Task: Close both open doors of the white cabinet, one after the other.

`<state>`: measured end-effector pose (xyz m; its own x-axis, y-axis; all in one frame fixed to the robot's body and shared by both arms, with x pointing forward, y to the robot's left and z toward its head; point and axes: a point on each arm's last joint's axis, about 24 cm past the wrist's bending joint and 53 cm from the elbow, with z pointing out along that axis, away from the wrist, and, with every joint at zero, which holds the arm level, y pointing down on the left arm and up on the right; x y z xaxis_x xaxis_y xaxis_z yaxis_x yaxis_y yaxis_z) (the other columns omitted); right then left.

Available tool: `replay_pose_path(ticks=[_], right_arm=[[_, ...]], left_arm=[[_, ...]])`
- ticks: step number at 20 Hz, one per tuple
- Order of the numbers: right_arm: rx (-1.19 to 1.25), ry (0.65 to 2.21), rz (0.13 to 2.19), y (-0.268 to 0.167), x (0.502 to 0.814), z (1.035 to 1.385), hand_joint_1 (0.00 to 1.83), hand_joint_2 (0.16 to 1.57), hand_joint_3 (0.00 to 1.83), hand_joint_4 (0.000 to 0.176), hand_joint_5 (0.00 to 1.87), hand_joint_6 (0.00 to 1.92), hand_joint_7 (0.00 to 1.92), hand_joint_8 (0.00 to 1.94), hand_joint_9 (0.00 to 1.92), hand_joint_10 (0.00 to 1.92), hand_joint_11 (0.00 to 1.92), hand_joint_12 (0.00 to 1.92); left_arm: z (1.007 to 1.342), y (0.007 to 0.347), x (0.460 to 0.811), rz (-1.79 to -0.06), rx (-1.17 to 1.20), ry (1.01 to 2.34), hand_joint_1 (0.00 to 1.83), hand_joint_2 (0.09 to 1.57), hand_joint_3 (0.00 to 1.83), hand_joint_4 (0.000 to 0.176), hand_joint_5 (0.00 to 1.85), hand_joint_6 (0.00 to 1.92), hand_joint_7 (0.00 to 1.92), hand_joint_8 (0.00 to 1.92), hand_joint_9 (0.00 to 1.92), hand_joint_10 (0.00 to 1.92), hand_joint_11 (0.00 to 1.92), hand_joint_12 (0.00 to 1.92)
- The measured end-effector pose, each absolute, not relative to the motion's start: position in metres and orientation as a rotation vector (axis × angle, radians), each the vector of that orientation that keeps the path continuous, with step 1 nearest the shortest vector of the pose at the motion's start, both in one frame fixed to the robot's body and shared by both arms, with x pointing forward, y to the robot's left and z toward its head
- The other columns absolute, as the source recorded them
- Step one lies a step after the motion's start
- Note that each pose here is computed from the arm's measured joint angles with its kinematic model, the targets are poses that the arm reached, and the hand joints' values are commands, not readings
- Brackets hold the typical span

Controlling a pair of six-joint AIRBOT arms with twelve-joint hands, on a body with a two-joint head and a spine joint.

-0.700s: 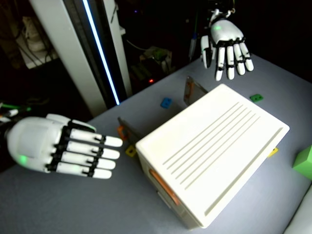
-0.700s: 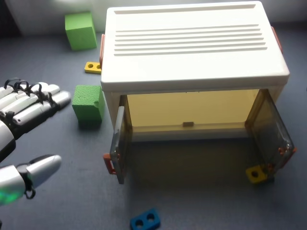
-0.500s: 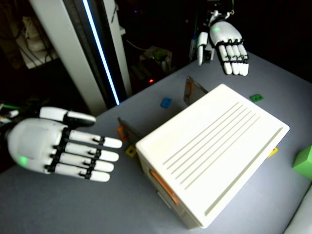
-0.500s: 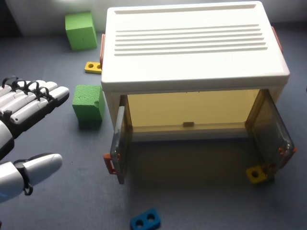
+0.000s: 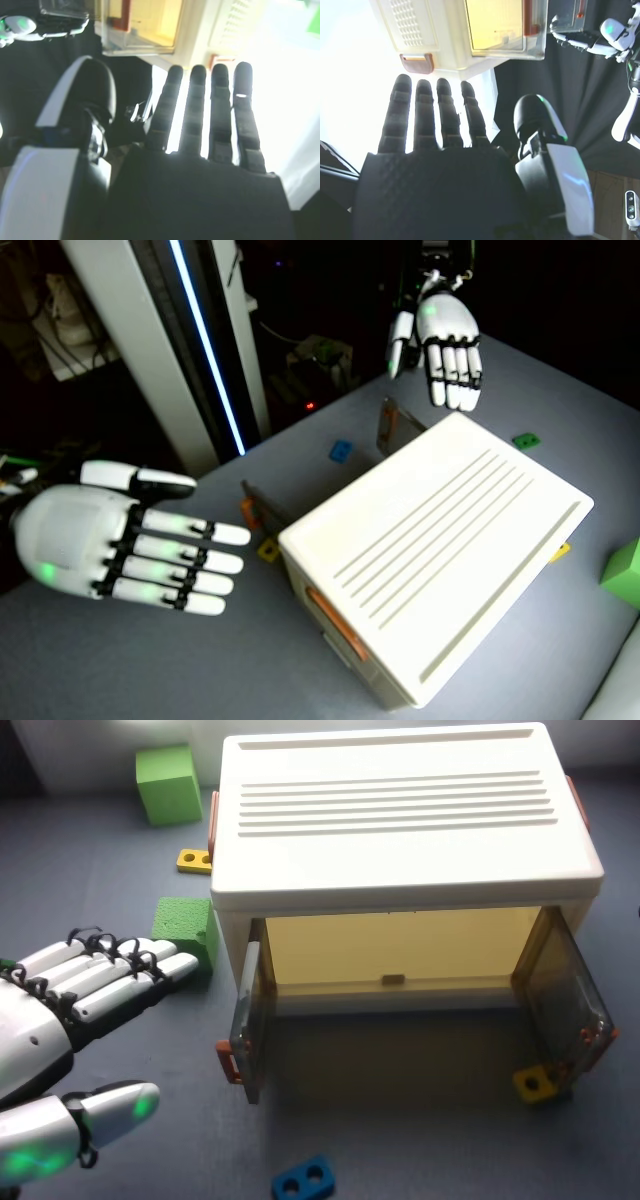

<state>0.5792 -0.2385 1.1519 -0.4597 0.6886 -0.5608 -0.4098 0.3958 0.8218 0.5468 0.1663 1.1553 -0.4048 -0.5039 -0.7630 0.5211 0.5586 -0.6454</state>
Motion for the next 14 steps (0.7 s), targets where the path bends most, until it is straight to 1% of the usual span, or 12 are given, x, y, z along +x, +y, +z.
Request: replay_pose_path(ticks=[1,2,3,5,6,7,9,10,11,12,13,14], right_arm=[[0.253,1.597,1.299,-0.238,0.579,1.152,0.0,1.35,0.0,0.015,0.13,0.0,0.1,0.0,0.07,0.01,0.1,0.01],[0.254,1.599,1.298,-0.238,0.579,1.151,0.0,1.33,0.0,0.023,0.14,0.0,0.1,0.0,0.07,0.0,0.11,0.01],[0.255,1.601,1.297,-0.239,0.579,1.151,0.0,1.33,0.0,0.013,0.14,0.0,0.1,0.0,0.07,0.0,0.11,0.01],[0.253,1.603,1.295,-0.239,0.58,1.15,0.0,1.34,0.0,0.0,0.13,0.0,0.1,0.0,0.07,0.0,0.09,0.01],[0.253,1.603,1.296,-0.238,0.579,1.15,0.0,1.34,0.0,0.0,0.13,0.0,0.1,0.0,0.07,0.0,0.09,0.01],[0.253,1.604,1.295,-0.239,0.579,1.15,0.0,1.33,0.0,0.004,0.13,0.0,0.1,0.0,0.06,0.0,0.09,0.0],[0.252,1.607,1.294,-0.239,0.58,1.15,0.0,1.33,0.0,0.007,0.13,0.0,0.1,0.0,0.07,0.0,0.1,0.01],[0.253,1.607,1.293,-0.239,0.58,1.149,0.0,1.33,0.0,0.012,0.14,0.0,0.11,0.0,0.07,0.0,0.1,0.01],[0.253,1.608,1.293,-0.239,0.58,1.149,0.0,1.34,0.0,0.011,0.14,0.0,0.11,0.0,0.08,0.0,0.1,0.01],[0.253,1.608,1.293,-0.239,0.58,1.149,0.0,1.33,0.0,0.014,0.14,0.0,0.11,0.0,0.07,0.0,0.11,0.01],[0.253,1.608,1.293,-0.239,0.58,1.149,0.0,1.33,0.0,0.01,0.15,0.01,0.11,0.01,0.08,0.01,0.12,0.01],[0.253,1.609,1.294,-0.238,0.579,1.149,0.0,1.33,0.0,0.012,0.15,0.01,0.11,0.0,0.08,0.0,0.12,0.01]], left_arm=[[1.153,0.162,0.546,-1.128,0.02,1.655,0.0,1.45,0.0,0.0,0.06,0.01,0.04,0.01,0.1,0.01,0.03,0.64],[1.15,0.158,0.545,-1.135,0.028,1.666,0.0,1.44,0.0,0.0,0.06,0.01,0.04,0.0,0.11,0.01,0.04,0.64],[1.149,0.154,0.542,-1.145,0.048,1.674,0.0,1.45,0.0,0.0,0.08,0.01,0.04,0.0,0.11,0.0,0.01,0.59],[1.15,0.144,0.541,-1.179,0.064,1.668,0.0,1.46,0.0,0.0,0.09,0.0,0.05,0.0,0.1,0.0,0.0,0.51],[1.151,0.141,0.541,-1.187,0.081,1.668,0.0,1.45,0.0,0.0,0.09,0.0,0.06,0.01,0.12,0.01,0.02,0.51],[1.152,0.137,0.542,-1.198,0.096,1.668,0.0,1.45,0.0,0.0,0.1,0.0,0.08,0.0,0.14,0.0,0.02,0.58],[1.151,0.131,0.544,-1.218,0.099,1.666,0.0,1.46,0.0,0.0,0.06,0.0,0.07,0.0,0.13,0.0,0.0,0.63],[1.151,0.129,0.544,-1.221,0.104,1.667,0.0,1.46,0.0,0.0,0.04,0.0,0.06,0.0,0.13,0.0,0.0,0.64],[1.15,0.127,0.543,-1.228,0.105,1.669,0.0,1.45,0.0,0.0,0.05,0.01,0.07,0.0,0.13,0.0,0.0,0.64],[1.148,0.124,0.544,-1.235,0.104,1.674,0.0,1.45,0.0,0.0,0.06,0.01,0.07,0.01,0.13,0.0,0.01,0.64],[1.147,0.122,0.543,-1.24,0.109,1.675,0.0,1.46,0.0,0.0,0.08,0.0,0.09,0.0,0.15,0.0,0.04,0.61],[1.146,0.12,0.543,-1.245,0.113,1.678,0.0,1.46,0.0,0.0,0.08,0.0,0.09,0.0,0.15,0.0,0.03,0.59]])
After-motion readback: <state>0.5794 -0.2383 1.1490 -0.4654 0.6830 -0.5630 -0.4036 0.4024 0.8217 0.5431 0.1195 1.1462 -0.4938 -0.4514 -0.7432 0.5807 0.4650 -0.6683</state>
